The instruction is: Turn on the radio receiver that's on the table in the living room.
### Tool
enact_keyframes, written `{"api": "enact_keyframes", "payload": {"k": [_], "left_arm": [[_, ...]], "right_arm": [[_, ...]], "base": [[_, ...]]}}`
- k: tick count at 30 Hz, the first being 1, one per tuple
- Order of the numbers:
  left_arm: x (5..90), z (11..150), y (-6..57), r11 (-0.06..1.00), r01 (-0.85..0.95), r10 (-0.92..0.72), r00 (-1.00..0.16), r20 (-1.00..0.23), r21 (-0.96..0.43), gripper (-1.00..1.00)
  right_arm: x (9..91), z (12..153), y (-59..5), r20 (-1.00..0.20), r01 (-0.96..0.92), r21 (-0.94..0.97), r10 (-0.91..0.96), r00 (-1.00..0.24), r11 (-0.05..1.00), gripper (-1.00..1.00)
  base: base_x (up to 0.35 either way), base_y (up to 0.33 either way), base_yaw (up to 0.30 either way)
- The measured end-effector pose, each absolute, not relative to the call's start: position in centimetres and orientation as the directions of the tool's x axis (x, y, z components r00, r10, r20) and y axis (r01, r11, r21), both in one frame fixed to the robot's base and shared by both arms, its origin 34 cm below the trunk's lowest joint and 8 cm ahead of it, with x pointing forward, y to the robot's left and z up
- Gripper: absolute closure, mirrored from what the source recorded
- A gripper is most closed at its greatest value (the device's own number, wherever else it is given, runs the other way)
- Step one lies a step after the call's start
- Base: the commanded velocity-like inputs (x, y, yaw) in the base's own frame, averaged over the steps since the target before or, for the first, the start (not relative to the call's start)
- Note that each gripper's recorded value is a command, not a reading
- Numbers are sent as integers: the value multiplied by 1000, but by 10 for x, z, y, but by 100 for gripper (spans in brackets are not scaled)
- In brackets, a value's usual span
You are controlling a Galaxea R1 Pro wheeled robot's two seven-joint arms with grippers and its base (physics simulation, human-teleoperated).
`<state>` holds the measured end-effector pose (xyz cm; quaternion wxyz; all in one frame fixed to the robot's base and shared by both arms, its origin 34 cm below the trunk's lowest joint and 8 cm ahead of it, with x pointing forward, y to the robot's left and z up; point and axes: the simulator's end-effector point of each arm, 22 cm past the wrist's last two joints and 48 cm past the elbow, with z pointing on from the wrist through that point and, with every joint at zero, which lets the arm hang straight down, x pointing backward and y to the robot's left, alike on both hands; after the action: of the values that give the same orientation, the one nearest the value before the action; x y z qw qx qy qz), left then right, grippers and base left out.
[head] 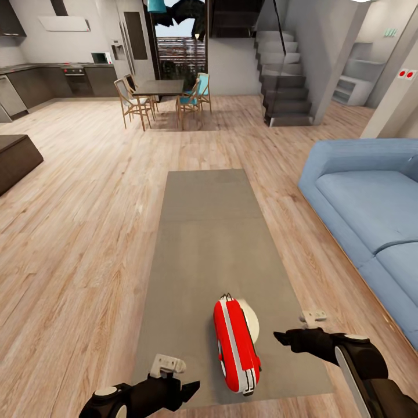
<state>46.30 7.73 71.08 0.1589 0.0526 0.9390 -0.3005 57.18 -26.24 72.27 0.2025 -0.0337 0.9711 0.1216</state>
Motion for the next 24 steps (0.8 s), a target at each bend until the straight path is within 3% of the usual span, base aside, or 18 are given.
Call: {"api": "enact_keyframes", "payload": {"k": [24], "left_arm": [[463, 711, 76, 812, 194, 2, -944, -330, -550, -100]], "right_arm": [[608, 748, -263, -492, -157, 199, -40, -870, 967, -100]], "base": [[0, 0, 0]]}}
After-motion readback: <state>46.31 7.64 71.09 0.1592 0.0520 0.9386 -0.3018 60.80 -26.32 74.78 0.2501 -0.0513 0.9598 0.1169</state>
